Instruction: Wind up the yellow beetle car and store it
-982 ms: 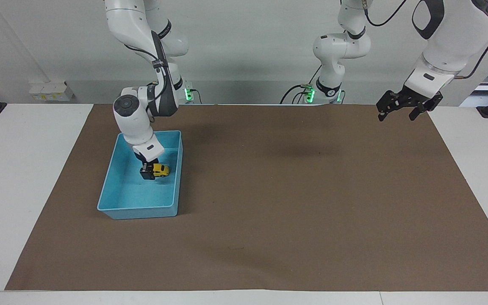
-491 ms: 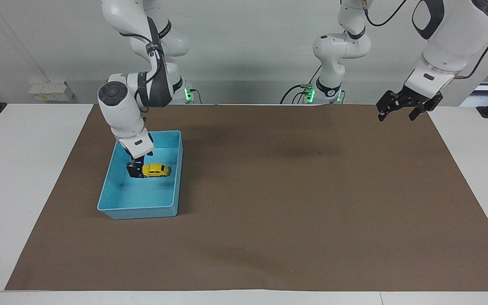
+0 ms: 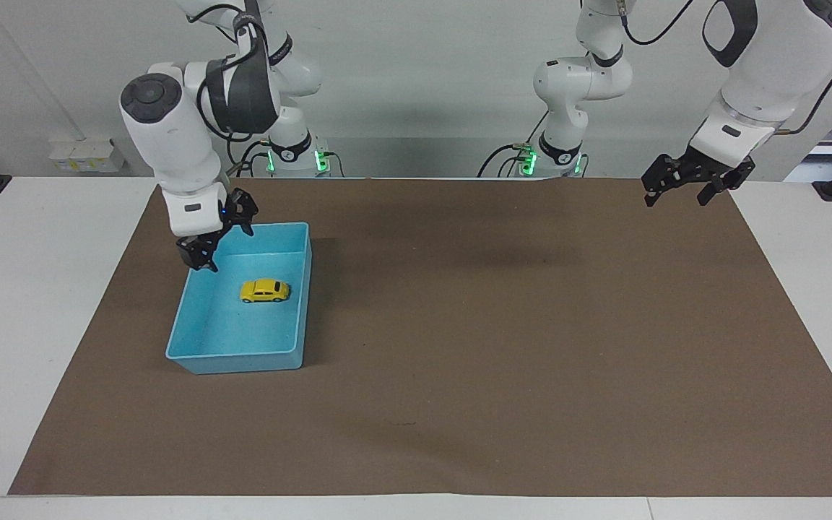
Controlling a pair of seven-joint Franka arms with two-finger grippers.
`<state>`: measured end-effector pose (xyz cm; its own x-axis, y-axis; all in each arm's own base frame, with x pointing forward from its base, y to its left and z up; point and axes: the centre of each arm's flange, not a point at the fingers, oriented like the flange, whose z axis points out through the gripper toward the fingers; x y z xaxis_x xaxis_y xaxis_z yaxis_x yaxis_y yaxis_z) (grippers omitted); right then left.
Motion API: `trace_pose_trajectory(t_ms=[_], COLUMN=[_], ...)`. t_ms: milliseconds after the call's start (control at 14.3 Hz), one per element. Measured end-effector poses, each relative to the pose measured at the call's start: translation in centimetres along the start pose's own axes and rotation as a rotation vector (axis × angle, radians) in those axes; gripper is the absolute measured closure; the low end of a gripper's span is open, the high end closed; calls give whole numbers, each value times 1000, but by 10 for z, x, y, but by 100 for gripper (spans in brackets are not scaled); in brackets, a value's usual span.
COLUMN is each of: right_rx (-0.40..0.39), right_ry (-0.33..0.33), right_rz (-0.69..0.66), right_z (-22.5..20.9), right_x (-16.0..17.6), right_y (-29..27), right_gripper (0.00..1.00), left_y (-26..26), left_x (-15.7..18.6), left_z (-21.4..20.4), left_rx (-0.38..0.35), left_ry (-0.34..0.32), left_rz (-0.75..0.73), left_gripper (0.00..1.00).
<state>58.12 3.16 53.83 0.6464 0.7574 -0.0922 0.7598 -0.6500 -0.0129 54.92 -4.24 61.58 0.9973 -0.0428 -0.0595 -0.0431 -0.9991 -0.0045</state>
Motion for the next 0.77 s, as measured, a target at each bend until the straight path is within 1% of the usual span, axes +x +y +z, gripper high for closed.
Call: trace_pose_trajectory(t_ms=[210,491,631,771], right_rx=[3,4,2,22], right_ry=[-6,-12,-9,-8], right_rz=[228,522,630,726], right_z=[-41,-75,-92,-105], right_x=[-7,-18,-23,-26], right_y=[-7,-17,-20,-25], right_gripper=[0,0,0,0], left_y=[0,0,0,0], left_x=[0,0,0,0], left_z=[0,0,0,0], left_rx=[0,0,0,0], left_ry=[0,0,0,0], left_rz=[0,0,0,0], left_gripper=[0,0,0,0])
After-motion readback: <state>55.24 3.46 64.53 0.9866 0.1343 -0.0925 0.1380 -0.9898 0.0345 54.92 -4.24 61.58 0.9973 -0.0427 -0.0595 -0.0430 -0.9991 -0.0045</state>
